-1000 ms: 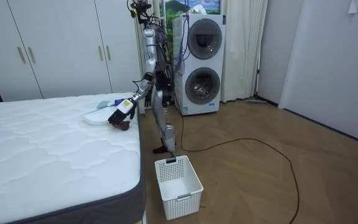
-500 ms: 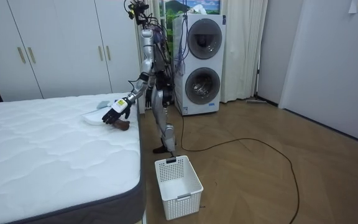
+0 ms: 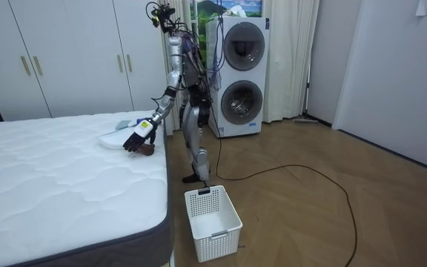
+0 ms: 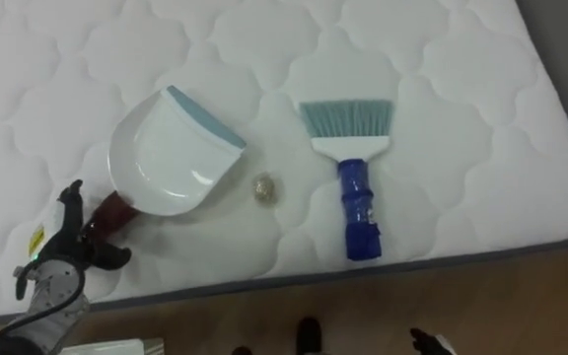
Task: Clean bed
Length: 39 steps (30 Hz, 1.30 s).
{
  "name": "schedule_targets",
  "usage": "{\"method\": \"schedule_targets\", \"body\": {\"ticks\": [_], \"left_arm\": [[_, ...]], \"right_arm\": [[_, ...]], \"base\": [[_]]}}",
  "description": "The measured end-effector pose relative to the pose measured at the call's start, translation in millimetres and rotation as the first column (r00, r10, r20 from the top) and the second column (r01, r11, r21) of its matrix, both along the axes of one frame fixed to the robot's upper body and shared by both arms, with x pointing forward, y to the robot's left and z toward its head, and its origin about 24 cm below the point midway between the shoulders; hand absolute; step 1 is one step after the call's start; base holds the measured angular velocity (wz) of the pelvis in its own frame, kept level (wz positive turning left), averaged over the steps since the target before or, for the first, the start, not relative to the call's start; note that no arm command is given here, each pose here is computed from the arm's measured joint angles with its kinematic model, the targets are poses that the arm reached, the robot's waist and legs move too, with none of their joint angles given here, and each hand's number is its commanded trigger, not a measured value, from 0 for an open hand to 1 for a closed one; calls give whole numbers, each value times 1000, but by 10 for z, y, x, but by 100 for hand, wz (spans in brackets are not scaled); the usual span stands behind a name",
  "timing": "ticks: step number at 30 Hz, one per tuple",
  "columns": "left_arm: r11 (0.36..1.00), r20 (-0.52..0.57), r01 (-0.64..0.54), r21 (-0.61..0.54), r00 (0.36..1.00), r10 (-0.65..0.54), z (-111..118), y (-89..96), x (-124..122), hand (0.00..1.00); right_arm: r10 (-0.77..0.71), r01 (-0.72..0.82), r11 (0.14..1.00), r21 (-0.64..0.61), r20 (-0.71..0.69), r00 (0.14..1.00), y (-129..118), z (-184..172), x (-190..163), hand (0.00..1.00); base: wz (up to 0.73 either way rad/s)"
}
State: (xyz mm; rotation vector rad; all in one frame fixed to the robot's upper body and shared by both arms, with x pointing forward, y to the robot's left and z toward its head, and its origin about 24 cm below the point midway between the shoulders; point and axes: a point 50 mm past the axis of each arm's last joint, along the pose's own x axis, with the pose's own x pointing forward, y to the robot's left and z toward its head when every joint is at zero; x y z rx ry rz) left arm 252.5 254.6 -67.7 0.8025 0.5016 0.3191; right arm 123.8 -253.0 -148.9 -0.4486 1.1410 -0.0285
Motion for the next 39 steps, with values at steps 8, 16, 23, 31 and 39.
{"method": "schedule_targets", "body": {"ticks": [8,16,23,31,39], "left_arm": [[999,3,-7,-35,1000,7,35,-6,69,0],[998,-28,1,-59,1000,-3,31,-9,98,0],[998,-33,-1,-59,999,-1,35,1,106,50],[996,7,-36,-82,999,37,158,65,230,100],[992,-12,-56,-110,998,55,165,98,239,100]], "right_arm": [[-2,3,1000,-23,22,1000,-31,23,36,0],[5,-4,1000,-23,46,999,-7,39,90,0],[5,-4,1000,-22,49,999,6,39,86,0],[38,-38,998,-41,5,999,26,6,9,0],[49,-49,998,-41,19,999,63,16,50,0]], "base": [[1],[4],[-1],[-3],[-4]]}}
